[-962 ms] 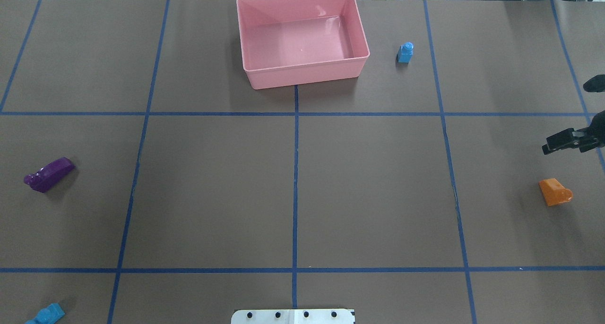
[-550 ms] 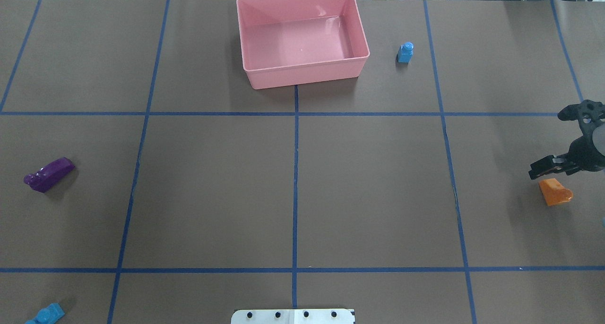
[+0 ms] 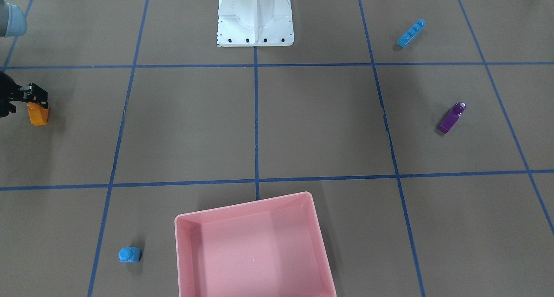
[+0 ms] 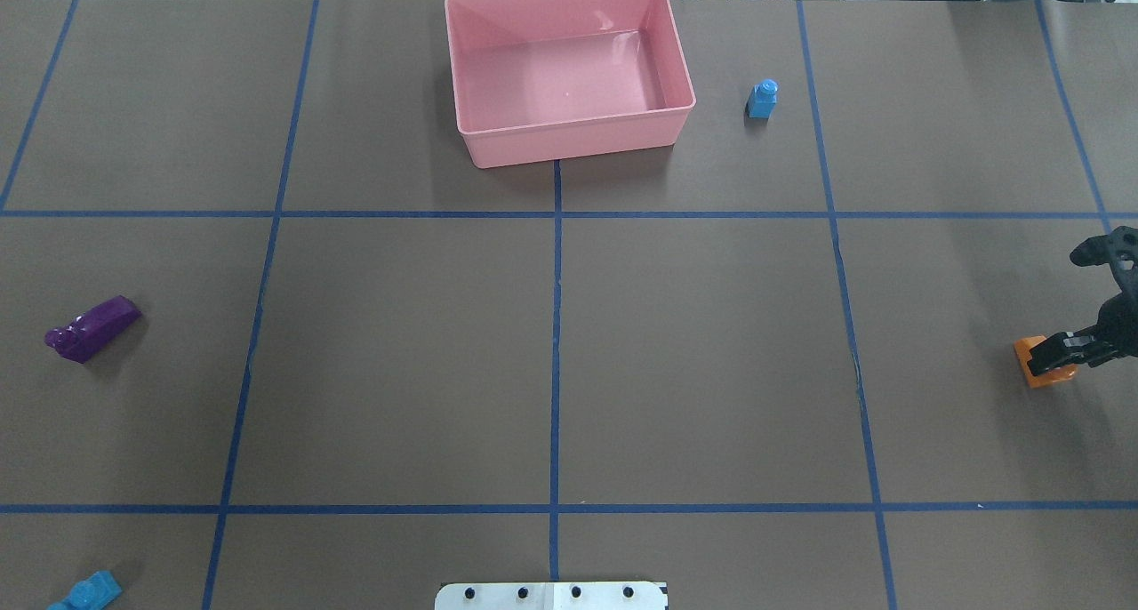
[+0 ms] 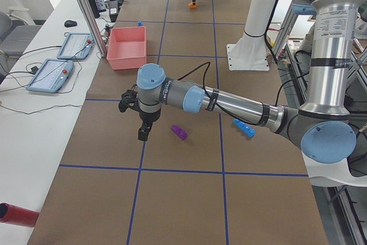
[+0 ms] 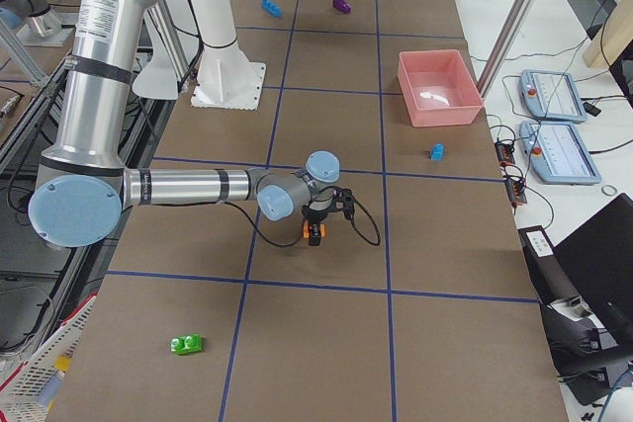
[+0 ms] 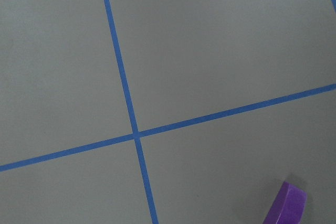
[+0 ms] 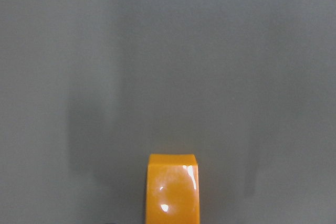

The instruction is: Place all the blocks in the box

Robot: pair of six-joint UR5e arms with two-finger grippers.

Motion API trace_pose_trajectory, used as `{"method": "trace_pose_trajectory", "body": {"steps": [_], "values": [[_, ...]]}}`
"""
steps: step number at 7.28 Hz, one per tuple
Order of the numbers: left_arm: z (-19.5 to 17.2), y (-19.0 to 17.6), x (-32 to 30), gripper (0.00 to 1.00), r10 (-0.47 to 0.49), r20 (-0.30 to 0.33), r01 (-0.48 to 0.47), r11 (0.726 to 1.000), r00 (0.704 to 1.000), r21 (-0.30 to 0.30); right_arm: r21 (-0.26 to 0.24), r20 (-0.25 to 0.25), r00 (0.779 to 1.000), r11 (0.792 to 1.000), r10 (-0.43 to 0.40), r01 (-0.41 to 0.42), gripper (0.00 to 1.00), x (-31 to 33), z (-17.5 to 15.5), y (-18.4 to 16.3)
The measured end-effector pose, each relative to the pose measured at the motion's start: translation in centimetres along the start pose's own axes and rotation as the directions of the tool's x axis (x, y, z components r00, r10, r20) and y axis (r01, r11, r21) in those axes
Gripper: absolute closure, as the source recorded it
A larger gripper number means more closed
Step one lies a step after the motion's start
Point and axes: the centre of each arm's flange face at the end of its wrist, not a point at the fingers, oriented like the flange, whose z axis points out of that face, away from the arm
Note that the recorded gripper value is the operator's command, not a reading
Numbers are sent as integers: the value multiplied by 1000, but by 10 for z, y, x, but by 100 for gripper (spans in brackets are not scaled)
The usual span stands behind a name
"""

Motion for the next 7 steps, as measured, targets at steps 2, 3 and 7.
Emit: {"method": "trace_pose_trajectory", "body": {"steps": [2,3,7], "values": [[-1,0,2,0,1,-10,-1,1000,1000,1,-4,10,1000,1000,-4,4,100,-5,2,-5],[-1,-1,2,0,0,-12,0,1000,1000,2,-1,20,1000,1000,-8,8,100,-9,0,-8],[43,14,43,0,56,-36,-56,998,998,-18,84,179,983,995,33,-49,100,-10,-83,-21]]}}
